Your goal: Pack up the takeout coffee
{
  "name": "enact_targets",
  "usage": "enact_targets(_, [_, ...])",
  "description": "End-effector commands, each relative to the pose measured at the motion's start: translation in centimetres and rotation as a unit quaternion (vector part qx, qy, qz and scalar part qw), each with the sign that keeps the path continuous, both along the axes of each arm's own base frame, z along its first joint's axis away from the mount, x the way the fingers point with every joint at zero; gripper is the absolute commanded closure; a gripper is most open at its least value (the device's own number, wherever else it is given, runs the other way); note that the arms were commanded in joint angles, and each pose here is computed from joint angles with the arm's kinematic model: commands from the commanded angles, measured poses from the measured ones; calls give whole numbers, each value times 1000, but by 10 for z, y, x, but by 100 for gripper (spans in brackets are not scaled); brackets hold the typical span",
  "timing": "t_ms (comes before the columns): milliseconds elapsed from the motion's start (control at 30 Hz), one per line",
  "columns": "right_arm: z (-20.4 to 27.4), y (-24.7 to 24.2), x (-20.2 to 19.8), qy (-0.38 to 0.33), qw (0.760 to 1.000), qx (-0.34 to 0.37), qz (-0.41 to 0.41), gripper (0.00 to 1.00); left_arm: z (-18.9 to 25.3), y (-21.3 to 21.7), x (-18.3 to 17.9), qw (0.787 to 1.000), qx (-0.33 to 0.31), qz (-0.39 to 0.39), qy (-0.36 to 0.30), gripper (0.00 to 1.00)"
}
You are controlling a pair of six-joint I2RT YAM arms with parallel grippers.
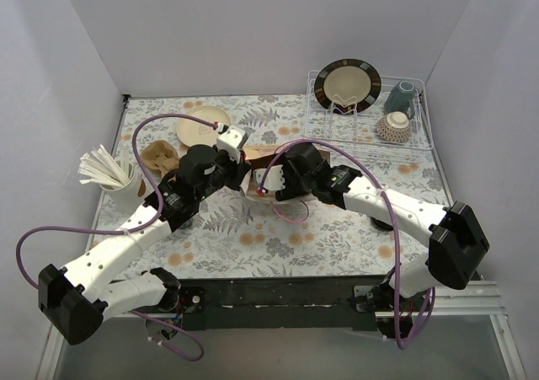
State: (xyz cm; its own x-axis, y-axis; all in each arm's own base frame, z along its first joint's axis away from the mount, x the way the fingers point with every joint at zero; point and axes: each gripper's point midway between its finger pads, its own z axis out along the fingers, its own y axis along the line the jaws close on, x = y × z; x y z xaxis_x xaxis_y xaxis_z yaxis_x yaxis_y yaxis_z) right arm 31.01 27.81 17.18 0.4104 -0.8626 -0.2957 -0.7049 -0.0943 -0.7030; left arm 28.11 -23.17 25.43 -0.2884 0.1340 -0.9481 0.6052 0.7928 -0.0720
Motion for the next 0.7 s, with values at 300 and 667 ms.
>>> enact_targets(300, [7,-1,10,-15,1000,-2,-13,71,18,-1,-9,999,-16,-19,-28,100])
enact_targets(667, [3,6,12,-6,1000,-1,-3,71,17,-1,-11,999,-18,-24,-28,100])
